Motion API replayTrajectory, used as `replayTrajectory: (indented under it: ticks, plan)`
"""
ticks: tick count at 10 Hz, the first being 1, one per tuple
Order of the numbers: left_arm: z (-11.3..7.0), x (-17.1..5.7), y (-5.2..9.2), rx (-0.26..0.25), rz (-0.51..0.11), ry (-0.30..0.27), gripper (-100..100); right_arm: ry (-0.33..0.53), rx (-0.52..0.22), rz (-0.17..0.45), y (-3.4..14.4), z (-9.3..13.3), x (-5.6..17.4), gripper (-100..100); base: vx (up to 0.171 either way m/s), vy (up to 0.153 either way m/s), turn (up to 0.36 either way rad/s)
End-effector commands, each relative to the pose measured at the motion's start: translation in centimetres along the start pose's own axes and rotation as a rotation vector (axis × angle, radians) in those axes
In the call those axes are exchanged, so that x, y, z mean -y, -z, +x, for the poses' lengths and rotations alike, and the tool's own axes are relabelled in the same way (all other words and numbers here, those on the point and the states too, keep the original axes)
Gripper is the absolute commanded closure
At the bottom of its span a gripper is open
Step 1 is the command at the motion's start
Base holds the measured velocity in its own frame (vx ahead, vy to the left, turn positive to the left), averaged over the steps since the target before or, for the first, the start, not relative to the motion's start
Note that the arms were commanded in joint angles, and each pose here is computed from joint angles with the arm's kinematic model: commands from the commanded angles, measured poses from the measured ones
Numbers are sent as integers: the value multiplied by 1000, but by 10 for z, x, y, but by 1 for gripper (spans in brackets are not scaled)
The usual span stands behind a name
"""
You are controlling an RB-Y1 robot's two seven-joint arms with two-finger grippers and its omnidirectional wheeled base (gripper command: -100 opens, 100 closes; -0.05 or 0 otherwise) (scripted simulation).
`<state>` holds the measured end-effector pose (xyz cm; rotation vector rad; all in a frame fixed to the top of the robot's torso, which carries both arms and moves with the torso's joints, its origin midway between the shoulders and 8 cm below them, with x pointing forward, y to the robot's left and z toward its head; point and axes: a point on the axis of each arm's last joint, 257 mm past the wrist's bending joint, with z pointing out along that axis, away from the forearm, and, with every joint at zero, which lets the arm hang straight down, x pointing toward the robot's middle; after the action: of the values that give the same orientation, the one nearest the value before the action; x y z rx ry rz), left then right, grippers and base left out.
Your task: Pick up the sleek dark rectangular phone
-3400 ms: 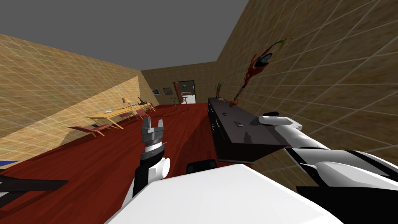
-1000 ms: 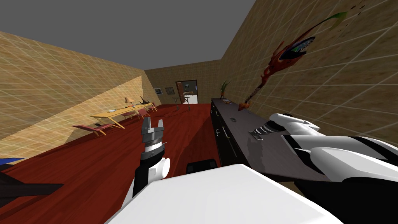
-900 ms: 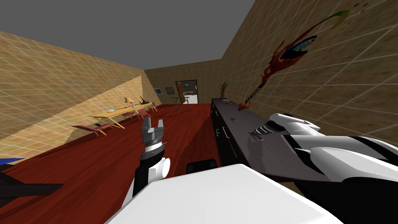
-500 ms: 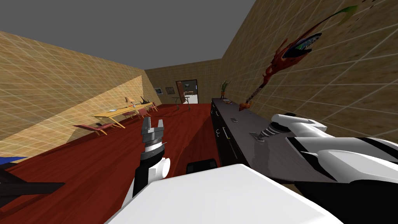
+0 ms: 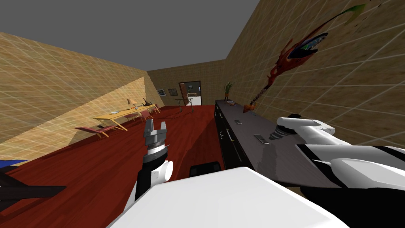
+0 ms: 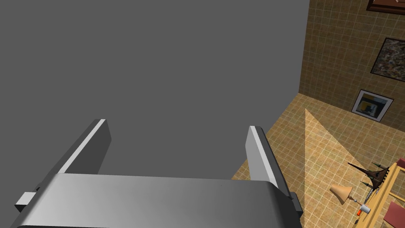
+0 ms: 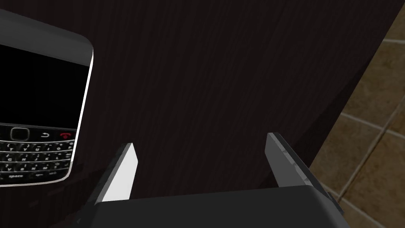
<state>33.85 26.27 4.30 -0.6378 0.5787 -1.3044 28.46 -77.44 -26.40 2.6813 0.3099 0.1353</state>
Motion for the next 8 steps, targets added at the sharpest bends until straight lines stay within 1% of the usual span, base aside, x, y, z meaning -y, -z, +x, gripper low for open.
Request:
replayTrajectory:
  ticks: [1, 2, 3, 4, 6, 7, 8]
  plan:
    - [0, 0, 0, 0, 0, 0, 0, 34, -10, -21, 2, 8, -9, -100, 0, 0, 0]
    - [0, 0, 0, 0, 0, 0, 0, 44, -4, -12, 0, 4, -7, -100, 0, 0, 0]
    - [0, 0, 0, 0, 0, 0, 0, 57, -17, -13, -4, 7, -2, -100, 77, 5, -186]
    - [0, 0, 0, 0, 0, 0, 0, 73, -24, -12, -8, 8, 1, -100, 141, 23, -233]
    - [0, 0, 0, 0, 0, 0, 0, 112, -42, -10, -17, 10, 9, -100, 186, 9, -218]
    - [0, 0, 0, 0, 0, 0, 0, 100, -36, -10, -14, 9, 7, -100, 87, 17, -37]
    - [0, 0, 0, 0, 0, 0, 0, 103, -37, -11, -15, 10, 7, 100, 14, 2, 10]
